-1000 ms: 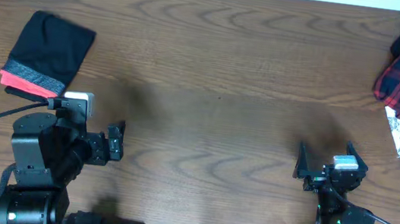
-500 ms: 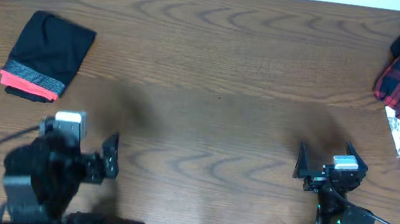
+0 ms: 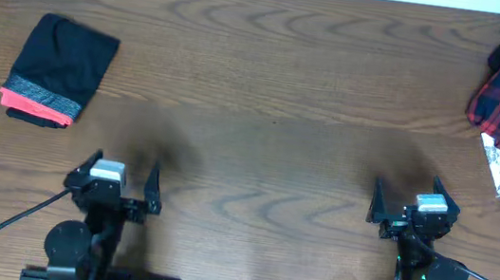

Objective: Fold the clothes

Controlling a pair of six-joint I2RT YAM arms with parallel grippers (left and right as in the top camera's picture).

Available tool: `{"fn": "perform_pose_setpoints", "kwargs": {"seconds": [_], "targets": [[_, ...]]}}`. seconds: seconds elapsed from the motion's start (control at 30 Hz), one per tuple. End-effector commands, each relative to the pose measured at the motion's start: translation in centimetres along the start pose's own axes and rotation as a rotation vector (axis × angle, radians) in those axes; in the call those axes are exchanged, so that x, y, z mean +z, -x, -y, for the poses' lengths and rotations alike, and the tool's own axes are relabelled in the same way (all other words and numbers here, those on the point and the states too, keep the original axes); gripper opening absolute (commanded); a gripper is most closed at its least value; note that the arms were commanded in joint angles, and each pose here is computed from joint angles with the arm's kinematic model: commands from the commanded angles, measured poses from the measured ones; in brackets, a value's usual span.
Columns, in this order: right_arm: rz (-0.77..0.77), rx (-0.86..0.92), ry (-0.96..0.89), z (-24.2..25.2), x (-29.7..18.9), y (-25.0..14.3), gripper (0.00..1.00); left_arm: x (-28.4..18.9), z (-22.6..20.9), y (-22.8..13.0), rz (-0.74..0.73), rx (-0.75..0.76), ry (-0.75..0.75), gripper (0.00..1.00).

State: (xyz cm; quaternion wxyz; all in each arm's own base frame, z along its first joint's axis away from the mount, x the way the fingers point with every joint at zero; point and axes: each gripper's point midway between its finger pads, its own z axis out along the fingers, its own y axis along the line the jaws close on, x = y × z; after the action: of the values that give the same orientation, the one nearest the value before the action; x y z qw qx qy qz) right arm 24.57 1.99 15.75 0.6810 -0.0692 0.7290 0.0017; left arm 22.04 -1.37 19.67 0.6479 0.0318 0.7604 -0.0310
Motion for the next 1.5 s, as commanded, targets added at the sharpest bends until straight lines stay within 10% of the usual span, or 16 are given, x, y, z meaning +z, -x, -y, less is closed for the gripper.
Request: {"fn": "perform_pose_setpoints", "kwargs": {"seconds": [0.0, 0.23, 1.47], "targets": [[-0.003, -0.014, 0.009, -0.2, 0.0, -0.1, 0.99, 1.4, -0.2, -0.4, 0.077, 0.024, 0.006, 0.98], [-0.003, -0.014, 0.009, -0.2, 0.0, -0.1, 0.99, 2.6, -0.1, -0.4, 0.217, 0.039, -0.003, 0.98], [-0.003, -0.014, 0.009, -0.2, 0.0, -0.1, 0.99, 3.2, 0.1, -5.3, 0.015, 0.019, -0.013, 0.98]]}}
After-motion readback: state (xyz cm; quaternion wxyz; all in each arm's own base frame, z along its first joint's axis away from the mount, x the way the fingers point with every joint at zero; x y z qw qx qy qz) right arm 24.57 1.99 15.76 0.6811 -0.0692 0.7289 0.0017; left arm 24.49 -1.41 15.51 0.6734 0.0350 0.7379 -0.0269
